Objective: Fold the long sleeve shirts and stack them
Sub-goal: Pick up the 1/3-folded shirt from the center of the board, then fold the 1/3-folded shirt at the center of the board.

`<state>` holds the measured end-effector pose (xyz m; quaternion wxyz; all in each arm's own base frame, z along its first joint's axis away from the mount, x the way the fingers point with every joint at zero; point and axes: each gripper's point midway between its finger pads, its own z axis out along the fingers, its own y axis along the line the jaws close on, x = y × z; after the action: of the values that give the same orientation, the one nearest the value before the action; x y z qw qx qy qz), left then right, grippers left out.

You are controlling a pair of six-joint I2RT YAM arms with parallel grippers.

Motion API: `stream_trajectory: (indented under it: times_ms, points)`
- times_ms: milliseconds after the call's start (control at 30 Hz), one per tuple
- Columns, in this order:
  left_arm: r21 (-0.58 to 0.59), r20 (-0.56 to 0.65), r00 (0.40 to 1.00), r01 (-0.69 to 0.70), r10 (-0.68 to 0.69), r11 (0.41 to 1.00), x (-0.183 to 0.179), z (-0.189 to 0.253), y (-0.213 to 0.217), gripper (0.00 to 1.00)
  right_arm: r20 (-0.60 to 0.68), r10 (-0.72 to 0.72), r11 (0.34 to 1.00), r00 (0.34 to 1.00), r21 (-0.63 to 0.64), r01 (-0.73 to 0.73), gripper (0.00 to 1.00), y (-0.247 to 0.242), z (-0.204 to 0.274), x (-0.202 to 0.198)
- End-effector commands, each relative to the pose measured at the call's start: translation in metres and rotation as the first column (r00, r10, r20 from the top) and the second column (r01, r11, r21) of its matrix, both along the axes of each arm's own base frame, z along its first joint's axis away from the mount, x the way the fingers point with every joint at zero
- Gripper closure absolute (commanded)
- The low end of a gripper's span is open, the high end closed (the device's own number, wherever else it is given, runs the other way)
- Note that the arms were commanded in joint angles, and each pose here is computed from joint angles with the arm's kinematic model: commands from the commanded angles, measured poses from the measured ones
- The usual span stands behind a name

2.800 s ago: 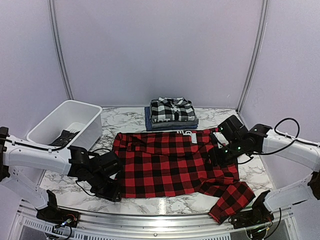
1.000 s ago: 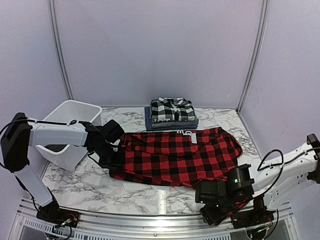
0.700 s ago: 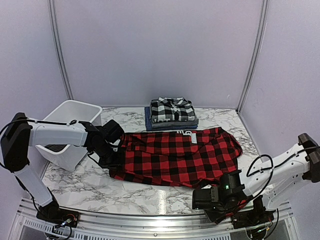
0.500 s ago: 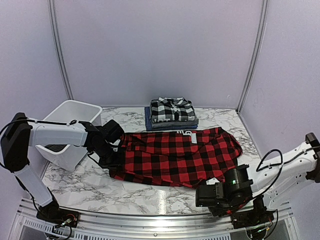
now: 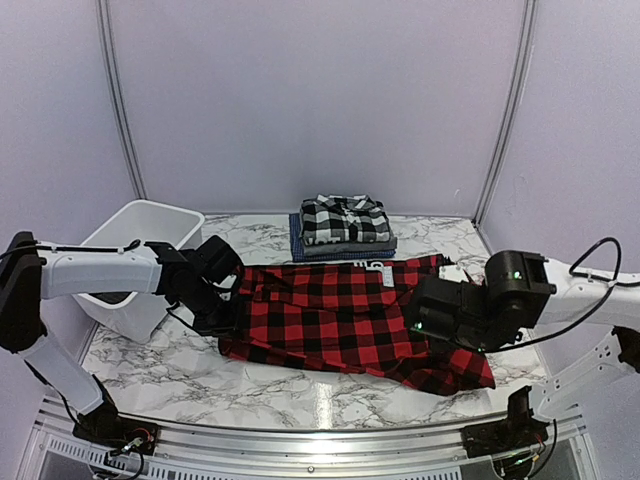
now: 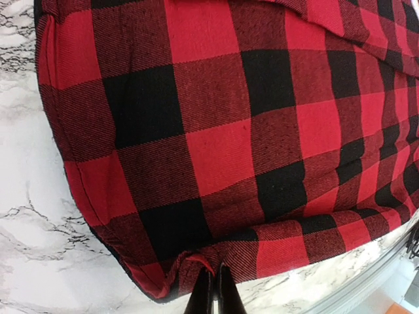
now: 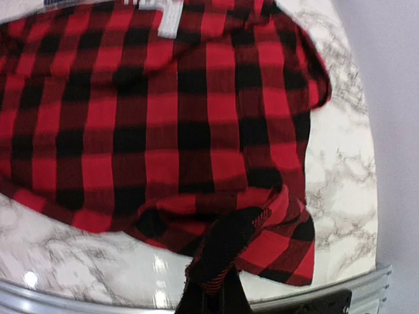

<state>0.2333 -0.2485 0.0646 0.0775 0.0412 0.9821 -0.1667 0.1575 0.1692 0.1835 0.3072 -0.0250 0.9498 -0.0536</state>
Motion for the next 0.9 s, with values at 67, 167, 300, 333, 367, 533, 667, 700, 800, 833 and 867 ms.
stream_trajectory:
  times_ms: [67,167,300,333,367,533,667,700,800,833,867]
  points:
    - [0.001,0.072,0.997,-0.025,0.025,1.000,0.014,0.019,0.000,1.00,0.433,-0.032,0.992,0.901,-0.094,0.081,1.00,-0.003,0.110,0.098]
    - [0.017,0.104,0.994,-0.026,0.024,1.000,0.025,0.023,-0.003,1.00,0.563,-0.064,0.997,0.824,-0.008,0.083,1.00,0.001,0.156,0.150]
    - [0.060,0.151,0.988,-0.045,0.036,0.997,0.045,0.025,0.002,1.00,0.676,-0.043,0.998,0.736,0.066,-0.003,1.00,-0.002,0.196,0.198]
    - [0.083,0.171,0.984,-0.064,0.049,0.995,0.054,0.025,0.006,1.00,0.684,-0.054,0.997,0.727,0.073,0.006,1.00,-0.005,0.201,0.209]
    - [0.094,0.180,0.982,-0.078,0.060,0.993,0.061,0.024,0.010,1.00,0.690,-0.062,0.998,0.721,0.065,0.023,1.00,-0.010,0.205,0.220]
    - [0.134,0.188,0.978,-0.120,0.093,0.984,0.087,0.015,0.020,1.00,0.741,-0.023,1.000,0.671,0.020,0.012,1.00,-0.007,0.211,0.254]
    - [0.159,0.184,0.978,-0.127,0.097,0.979,0.098,0.006,0.023,1.00,0.760,-0.038,0.999,0.649,0.034,0.019,1.00,-0.013,0.212,0.268]
    - [0.159,0.179,0.979,-0.129,0.100,0.979,0.098,0.005,0.024,1.00,0.766,-0.039,0.999,0.641,0.035,0.018,1.00,-0.014,0.215,0.269]
    - [0.165,0.170,0.980,-0.130,0.101,0.978,0.097,0.001,0.025,1.00,0.792,-0.031,0.999,0.610,0.041,-0.003,1.00,-0.011,0.230,0.269]
    - [0.166,0.168,0.981,-0.129,0.101,0.978,0.097,0.000,0.026,1.00,0.798,-0.022,0.999,0.602,0.037,-0.013,1.00,-0.010,0.234,0.269]
    - [0.167,0.169,0.980,-0.130,0.101,0.977,0.097,0.000,0.026,1.00,0.800,-0.011,0.999,0.599,0.028,-0.019,1.00,-0.008,0.236,0.270]
